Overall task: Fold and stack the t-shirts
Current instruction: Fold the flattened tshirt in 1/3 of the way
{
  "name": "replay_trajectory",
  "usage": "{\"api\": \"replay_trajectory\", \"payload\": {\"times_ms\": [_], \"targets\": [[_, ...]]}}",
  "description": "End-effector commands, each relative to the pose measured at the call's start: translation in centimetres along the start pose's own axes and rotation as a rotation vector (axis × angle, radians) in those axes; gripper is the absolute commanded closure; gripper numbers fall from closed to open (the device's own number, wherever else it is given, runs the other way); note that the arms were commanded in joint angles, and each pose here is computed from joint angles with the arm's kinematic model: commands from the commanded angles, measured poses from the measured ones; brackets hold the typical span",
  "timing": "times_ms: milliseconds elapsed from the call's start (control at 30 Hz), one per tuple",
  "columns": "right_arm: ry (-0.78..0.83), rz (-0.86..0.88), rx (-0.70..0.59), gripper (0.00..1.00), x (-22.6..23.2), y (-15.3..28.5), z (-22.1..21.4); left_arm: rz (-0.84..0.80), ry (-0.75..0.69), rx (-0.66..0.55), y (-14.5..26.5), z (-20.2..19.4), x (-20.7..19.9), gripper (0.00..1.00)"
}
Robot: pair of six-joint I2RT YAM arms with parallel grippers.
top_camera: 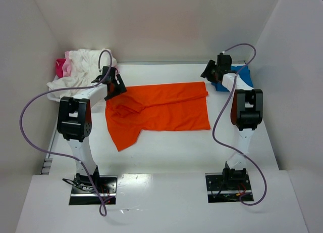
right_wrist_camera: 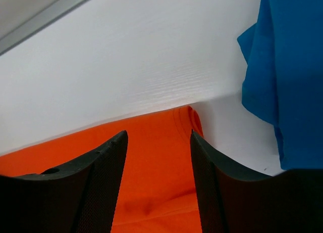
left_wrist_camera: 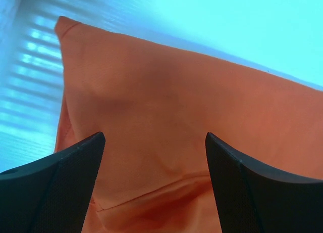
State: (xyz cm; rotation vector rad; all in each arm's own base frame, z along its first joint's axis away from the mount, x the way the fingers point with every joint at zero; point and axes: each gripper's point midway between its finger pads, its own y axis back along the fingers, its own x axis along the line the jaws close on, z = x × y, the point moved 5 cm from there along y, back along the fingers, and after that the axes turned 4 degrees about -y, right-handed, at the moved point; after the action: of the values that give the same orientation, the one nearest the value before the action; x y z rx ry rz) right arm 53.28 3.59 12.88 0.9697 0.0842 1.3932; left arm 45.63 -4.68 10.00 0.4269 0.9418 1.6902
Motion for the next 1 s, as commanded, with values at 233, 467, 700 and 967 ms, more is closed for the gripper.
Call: {"api": "replay_trajectory", "payload": {"times_ms": [233,467,700,967], "targets": [[0.024,0.038,0.016,0.42,0.6,-1.6,-0.1,0.112,0.127,-0.099,-0.1,2.3,2.3,0.12],[0.032,0.032,0.025,0.42,0.3,-1.9,-0.4,0.167,0.155,-0.094,-1.2,2.0,3.6,0.14],[0.031,0.027,0.034,0.42,0.2,-2.1,-0.6,0.173,0.158,-0.075,-2.2,1.5,4.0,0.28],[0.040,0.027,0.034,0.43,0.3,-1.8,-0.5,0.185,0.133,-0.051,-2.9,1.7,4.0,0.34]]}}
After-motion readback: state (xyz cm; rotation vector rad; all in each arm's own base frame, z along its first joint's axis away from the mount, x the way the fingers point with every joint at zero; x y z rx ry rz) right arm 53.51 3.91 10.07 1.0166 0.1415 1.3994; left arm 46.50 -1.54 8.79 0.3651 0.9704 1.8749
